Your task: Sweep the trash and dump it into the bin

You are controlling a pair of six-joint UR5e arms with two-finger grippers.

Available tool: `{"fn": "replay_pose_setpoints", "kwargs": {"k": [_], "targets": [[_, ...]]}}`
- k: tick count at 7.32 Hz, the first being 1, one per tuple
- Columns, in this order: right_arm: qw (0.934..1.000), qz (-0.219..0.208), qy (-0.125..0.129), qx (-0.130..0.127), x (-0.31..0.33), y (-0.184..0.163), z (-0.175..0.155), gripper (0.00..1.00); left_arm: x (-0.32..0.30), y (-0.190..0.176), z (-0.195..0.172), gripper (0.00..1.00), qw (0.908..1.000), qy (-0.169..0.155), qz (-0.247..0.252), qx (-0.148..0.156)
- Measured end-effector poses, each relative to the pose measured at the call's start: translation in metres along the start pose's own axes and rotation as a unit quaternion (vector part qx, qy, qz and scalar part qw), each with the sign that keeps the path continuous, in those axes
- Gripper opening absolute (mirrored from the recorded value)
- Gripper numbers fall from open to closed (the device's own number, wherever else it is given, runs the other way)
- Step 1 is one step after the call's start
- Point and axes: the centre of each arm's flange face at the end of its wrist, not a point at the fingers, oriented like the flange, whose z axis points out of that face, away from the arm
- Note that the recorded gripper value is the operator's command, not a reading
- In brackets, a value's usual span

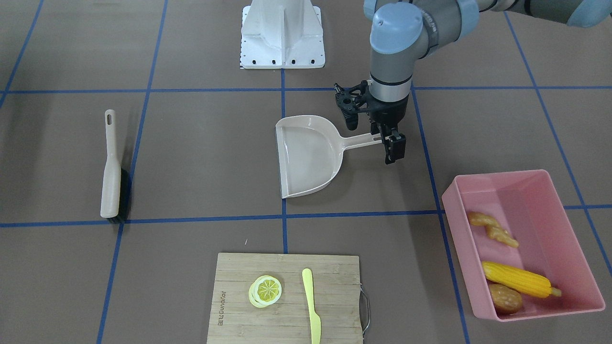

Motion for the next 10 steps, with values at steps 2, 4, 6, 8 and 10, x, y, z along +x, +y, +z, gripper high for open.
{"fn": "replay_pose_setpoints", "kwargs": {"k": [2, 4, 6, 8, 10], "targets": [[1.0000, 0.000, 0.000, -0.001, 0.000, 0.000, 0.000, 1.00, -0.042, 0.015, -0.025, 0.98, 0.9895, -0.013, -0.143, 0.016], [1.0000, 0.001, 0.000, -0.001, 0.001, 0.001, 0.001, 1.00, -0.120, 0.059, -0.049, 0.98, 0.9505, -0.032, -0.309, 0.013], [1.0000, 0.002, 0.000, -0.002, 0.002, 0.001, 0.002, 1.00, -0.189, 0.145, -0.054, 0.98, 0.9025, -0.011, -0.430, -0.013], [1.0000, 0.002, 0.000, -0.003, 0.002, 0.001, 0.003, 1.00, -0.219, 0.253, -0.046, 0.98, 0.8611, 0.014, -0.506, -0.043], [1.0000, 0.003, -0.001, -0.003, 0.002, 0.002, 0.003, 1.00, -0.226, 0.385, -0.036, 0.98, 0.8260, 0.009, -0.558, -0.082]]}}
